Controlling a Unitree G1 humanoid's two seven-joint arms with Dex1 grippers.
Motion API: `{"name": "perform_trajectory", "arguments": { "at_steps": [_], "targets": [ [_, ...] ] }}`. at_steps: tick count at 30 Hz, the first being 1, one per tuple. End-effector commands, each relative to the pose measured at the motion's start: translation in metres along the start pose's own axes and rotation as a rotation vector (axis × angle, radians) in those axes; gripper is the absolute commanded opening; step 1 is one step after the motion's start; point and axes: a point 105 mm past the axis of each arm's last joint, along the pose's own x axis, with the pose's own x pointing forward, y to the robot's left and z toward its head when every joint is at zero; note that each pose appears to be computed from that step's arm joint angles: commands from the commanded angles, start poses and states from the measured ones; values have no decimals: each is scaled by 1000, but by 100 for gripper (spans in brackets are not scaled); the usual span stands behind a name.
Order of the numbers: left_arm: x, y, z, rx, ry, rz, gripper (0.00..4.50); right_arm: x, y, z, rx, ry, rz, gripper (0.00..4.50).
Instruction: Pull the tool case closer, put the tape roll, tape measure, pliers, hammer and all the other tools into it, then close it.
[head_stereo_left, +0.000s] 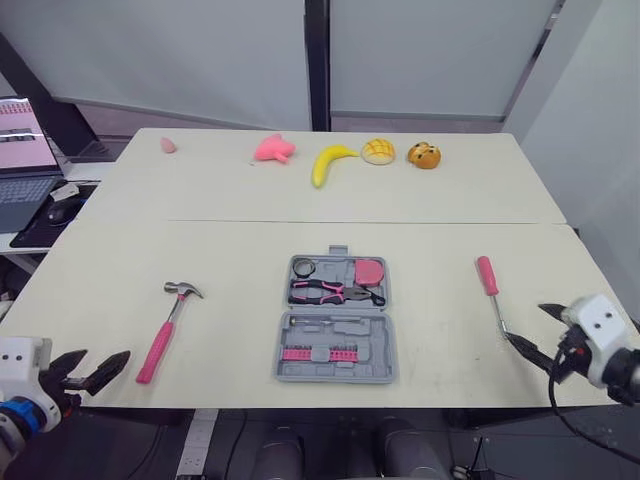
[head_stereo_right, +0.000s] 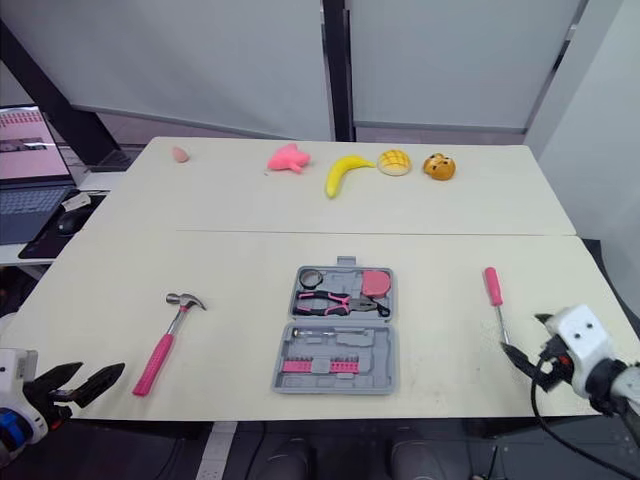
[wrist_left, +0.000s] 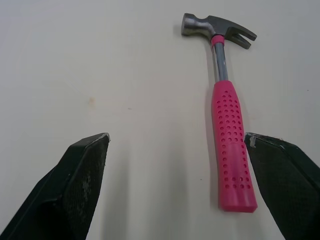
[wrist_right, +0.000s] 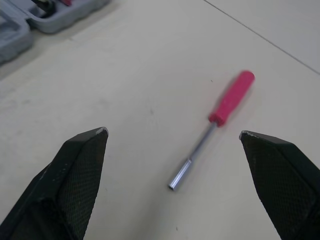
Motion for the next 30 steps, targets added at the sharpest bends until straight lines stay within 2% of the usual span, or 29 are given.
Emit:
{"name": "perform_trajectory", "arguments": {
  "at_steps": [1,6,9,15,22,30],
  "targets": [
    [-5,-2,7,20,-40,10,449,15,22,51,-91,-106,178,450],
    [-11,-10,3,12,-40,17,449,33,66,113,-189,-224,497,450],
    [-14,-16,1,6,-39,18,449,43,83,136,-243,-265,625,450],
    [-14,-28,4,5,-67,21,449,54,93,146,-285,-287,721,450],
    [21,-43,23,18,-134,19,449,64,95,144,-329,-309,699,450],
    [69,-43,27,33,-55,42,449,67,97,147,-348,-324,681,450]
  ]
}}
